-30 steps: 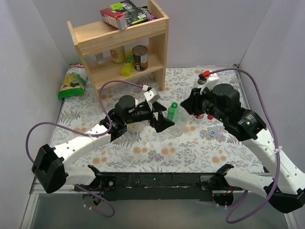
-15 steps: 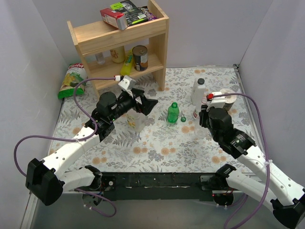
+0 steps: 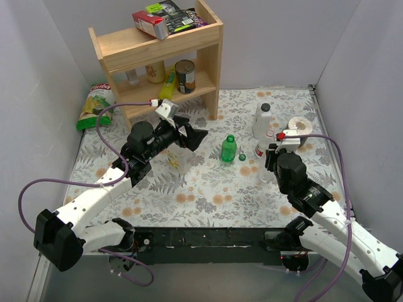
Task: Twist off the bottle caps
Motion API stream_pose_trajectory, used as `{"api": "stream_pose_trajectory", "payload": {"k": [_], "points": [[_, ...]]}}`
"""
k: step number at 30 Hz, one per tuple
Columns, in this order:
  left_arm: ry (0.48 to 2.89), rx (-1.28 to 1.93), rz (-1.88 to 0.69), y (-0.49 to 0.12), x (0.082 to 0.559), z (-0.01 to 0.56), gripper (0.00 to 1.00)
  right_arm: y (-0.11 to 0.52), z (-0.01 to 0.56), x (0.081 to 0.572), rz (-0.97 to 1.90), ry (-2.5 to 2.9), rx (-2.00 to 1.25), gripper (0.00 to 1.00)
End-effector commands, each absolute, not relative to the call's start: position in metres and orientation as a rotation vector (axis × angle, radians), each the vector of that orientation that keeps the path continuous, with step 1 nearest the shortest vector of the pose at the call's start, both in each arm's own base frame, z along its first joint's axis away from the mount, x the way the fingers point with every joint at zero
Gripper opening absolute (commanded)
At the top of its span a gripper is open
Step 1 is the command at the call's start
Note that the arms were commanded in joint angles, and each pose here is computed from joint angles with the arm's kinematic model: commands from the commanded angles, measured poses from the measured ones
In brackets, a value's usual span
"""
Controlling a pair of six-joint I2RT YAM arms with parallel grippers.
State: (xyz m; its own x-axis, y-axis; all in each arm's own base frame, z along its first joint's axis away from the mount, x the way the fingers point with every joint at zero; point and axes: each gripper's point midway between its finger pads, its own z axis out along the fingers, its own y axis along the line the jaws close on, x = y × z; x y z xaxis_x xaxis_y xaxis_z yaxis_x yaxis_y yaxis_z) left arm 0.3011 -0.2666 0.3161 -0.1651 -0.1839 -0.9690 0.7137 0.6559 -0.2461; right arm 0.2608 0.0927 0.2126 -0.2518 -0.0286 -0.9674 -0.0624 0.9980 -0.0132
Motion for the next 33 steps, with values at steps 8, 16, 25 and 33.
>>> {"api": "stream_pose_trajectory", "payload": {"k": [8,16,25,33], "points": [[1.523,0.458,-0.824,-0.264,0.300,0.322,0.98,0.078,0.210,0.259,0.006,1.806,0.058,0.07],[1.517,0.459,-0.822,-0.263,0.299,0.324,0.98,0.080,0.225,0.258,0.027,1.807,0.056,0.75],[1.504,0.475,-0.843,-0.264,0.295,0.334,0.98,0.081,0.281,0.256,0.071,1.729,0.041,0.80],[1.589,0.336,-0.656,-0.212,0.342,0.325,0.98,0.156,0.327,0.270,0.333,1.733,-0.185,0.73]]}}
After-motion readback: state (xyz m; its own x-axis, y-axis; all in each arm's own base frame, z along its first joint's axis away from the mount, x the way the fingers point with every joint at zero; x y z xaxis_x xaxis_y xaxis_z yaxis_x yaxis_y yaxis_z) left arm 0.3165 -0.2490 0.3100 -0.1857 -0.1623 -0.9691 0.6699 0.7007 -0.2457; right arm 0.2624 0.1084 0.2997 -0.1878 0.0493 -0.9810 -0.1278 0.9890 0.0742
